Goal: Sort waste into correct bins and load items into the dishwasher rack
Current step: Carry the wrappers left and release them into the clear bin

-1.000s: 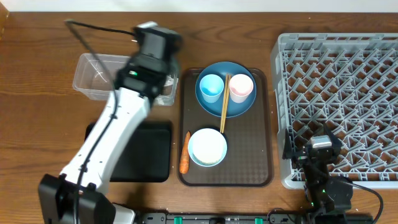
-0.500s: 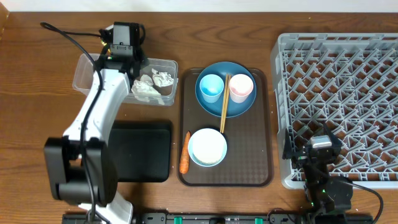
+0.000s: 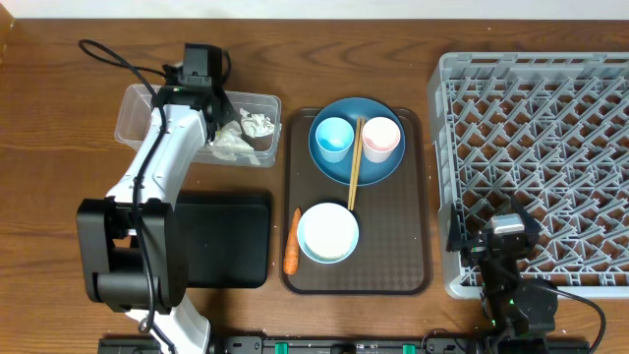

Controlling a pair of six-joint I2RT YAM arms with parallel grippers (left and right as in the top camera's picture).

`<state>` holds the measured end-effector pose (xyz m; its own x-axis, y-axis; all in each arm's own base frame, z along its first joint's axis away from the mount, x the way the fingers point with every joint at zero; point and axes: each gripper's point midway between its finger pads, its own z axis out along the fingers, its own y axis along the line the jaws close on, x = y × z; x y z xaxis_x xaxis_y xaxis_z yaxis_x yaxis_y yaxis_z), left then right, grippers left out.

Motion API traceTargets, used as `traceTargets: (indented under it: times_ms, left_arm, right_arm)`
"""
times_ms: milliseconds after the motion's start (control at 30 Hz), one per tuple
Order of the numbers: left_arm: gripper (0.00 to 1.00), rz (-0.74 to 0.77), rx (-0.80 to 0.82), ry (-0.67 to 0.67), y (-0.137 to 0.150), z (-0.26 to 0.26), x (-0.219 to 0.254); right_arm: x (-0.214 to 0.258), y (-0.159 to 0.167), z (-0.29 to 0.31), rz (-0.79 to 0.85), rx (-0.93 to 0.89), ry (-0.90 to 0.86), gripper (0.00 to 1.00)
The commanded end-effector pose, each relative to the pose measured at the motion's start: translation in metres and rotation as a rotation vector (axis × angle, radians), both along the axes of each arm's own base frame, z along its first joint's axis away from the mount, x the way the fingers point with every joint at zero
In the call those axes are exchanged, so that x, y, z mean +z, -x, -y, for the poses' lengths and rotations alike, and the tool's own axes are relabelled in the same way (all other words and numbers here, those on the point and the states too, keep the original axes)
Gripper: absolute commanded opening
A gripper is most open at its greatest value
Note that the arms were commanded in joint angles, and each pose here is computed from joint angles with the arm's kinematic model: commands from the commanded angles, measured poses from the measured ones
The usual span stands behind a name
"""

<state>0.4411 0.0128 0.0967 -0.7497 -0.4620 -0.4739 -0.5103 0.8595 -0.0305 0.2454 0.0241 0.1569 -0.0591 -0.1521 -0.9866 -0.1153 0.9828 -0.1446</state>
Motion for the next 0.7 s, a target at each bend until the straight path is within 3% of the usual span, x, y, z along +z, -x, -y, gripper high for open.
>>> traceTargets:
  times_ms: [0, 200, 667]
  left_arm:
    - [0.08, -0.029, 0.036, 0.022, 0.009, 0.0, -0.005]
    - [0.09, -0.075, 0.125, 0.071, 0.024, 0.002, -0.012]
    - [0.11, -0.128, 0.097, 0.2, 0.033, 0.025, -0.018]
  right_arm:
    - [-0.001, 0.0, 0.003, -0.002, -0.013, 0.007, 0.99]
    - [-0.001, 0.0, 0.003, -0.002, -0.013, 0.007, 0.99]
    - [-0.001, 0.0, 0.003, -0.002, -0.013, 0.007, 0.99]
